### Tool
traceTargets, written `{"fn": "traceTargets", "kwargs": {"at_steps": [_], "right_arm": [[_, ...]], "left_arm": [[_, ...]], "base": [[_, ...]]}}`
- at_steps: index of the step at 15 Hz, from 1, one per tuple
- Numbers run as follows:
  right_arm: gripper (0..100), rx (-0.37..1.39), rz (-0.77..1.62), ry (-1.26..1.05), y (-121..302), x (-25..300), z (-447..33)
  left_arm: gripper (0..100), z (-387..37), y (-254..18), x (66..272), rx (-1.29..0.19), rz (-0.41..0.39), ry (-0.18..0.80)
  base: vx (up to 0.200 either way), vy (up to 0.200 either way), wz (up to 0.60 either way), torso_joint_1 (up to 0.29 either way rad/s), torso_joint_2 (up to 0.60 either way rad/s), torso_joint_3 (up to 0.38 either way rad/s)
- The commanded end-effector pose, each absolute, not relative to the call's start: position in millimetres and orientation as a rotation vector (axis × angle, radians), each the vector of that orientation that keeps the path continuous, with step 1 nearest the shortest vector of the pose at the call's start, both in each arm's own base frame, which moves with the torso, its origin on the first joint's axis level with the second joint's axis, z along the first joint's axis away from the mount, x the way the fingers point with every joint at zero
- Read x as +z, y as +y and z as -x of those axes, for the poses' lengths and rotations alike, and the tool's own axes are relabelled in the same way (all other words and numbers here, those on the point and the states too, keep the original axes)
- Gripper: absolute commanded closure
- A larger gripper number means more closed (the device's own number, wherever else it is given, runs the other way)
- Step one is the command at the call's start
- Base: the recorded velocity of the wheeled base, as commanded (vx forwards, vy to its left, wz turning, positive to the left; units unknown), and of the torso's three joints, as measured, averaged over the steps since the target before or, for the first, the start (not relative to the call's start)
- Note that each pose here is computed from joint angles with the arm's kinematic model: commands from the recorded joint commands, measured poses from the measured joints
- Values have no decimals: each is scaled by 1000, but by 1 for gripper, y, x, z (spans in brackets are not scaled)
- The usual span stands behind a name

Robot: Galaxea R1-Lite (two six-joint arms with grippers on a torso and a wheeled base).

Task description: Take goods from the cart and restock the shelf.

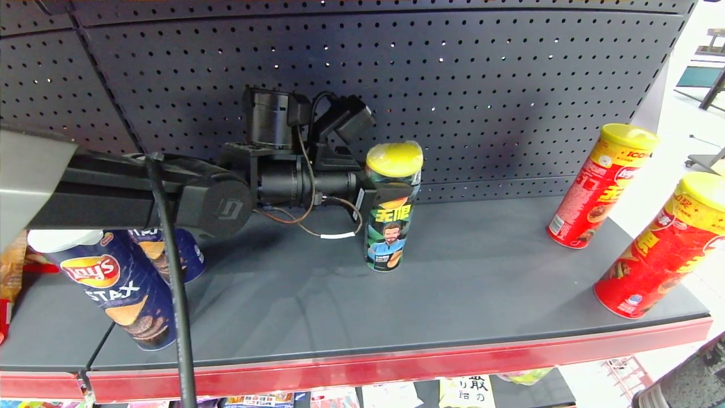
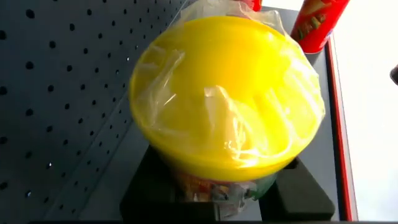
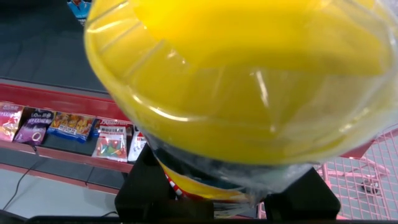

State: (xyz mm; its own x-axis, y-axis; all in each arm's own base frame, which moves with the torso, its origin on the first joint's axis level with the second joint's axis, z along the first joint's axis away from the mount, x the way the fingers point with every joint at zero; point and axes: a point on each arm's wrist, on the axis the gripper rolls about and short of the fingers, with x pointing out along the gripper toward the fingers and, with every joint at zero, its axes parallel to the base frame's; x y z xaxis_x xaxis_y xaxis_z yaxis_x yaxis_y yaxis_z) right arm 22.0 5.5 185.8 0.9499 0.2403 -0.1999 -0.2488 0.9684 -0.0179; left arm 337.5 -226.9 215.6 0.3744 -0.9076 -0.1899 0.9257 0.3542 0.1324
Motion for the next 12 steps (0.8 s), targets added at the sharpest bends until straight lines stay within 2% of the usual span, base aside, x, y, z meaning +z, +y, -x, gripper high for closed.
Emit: {"fn": "traceTargets", "kwargs": {"at_steps": [1,5,8,12], "right_arm": [[100,250,43,197,5,186,-22],[100,248,43,194,5,186,-21],[100,250,43,191,5,187,-21],[100,248,43,186,5,187,-21]], "left_arm": [[100,-331,-222,224,-1186,-231,72],[100,-290,-226,248,-1188,-113,109],[100,-278,-221,239,-1184,-119,137],[100,-265,-212,222,-1163,-147,128]], "base": [[0,0,0,0,0,0],[0,0,0,0,0,0],[0,0,0,0,0,0],[0,0,0,0,0,0]]}}
